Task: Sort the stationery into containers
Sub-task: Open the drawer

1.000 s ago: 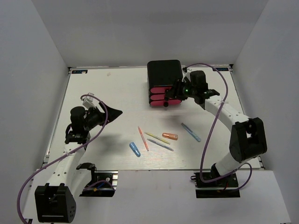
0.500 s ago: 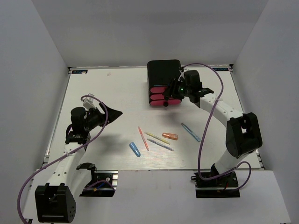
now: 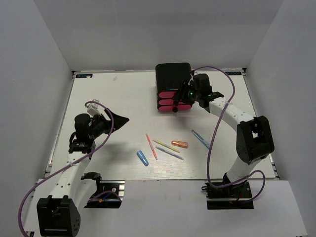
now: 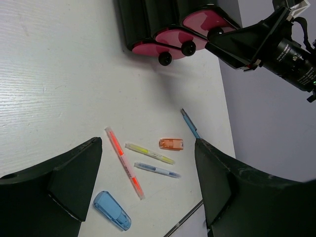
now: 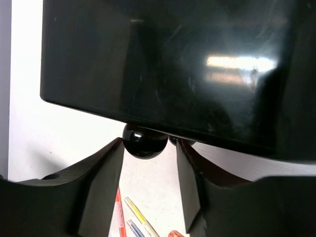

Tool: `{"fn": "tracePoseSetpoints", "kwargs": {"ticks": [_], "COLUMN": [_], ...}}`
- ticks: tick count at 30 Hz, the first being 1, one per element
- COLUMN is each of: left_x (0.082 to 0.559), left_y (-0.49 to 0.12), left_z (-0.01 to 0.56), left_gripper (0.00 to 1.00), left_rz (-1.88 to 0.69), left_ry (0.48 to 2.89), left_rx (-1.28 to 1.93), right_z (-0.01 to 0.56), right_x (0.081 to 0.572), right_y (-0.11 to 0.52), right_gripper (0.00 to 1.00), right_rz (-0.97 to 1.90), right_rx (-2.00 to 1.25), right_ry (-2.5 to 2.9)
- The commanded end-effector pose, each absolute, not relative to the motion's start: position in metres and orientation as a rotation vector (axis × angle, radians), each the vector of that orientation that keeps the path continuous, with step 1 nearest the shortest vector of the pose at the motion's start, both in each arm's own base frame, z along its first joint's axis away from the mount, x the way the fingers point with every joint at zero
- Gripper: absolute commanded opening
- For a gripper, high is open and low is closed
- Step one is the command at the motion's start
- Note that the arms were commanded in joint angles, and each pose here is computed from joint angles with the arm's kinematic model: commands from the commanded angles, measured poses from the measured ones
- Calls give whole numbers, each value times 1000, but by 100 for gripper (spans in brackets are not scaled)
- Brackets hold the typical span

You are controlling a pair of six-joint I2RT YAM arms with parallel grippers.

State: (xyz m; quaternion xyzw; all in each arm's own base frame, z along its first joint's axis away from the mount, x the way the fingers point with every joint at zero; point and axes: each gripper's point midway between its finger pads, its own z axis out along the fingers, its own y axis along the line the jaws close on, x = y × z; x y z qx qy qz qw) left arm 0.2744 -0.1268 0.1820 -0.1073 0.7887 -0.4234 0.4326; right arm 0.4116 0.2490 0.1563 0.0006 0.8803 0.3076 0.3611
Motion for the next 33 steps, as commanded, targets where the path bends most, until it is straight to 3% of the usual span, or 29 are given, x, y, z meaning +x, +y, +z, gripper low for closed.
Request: {"fn": "tracePoseSetpoints", "kwargs": {"ticks": [1,10,17,29,33], "left_x": [272,272,270,266,264], "left_y": [-126,-126,-126,-131,-136], "left_z": [181,181,179,174,172], "left_gripper": [85,85,85,84,84], "left_rz": [-1043,-1043,-1043,-1101,-1114], "left_ry": [1959,1959,1959,1971,1995], "left_rx": [-254,-254,-254,-280,-274], "right_z": [185,189,181,162,155], "right_x": [431,447,437,382,374], "right_y": [251,252,252,235,232], "right_gripper": [54,54,25,24,29], "right_rz": [781,759,782,818,813], "right_rx": [-4,2,10,54,54], "right_ry": [2170,2133,2159,2238,2253]}}
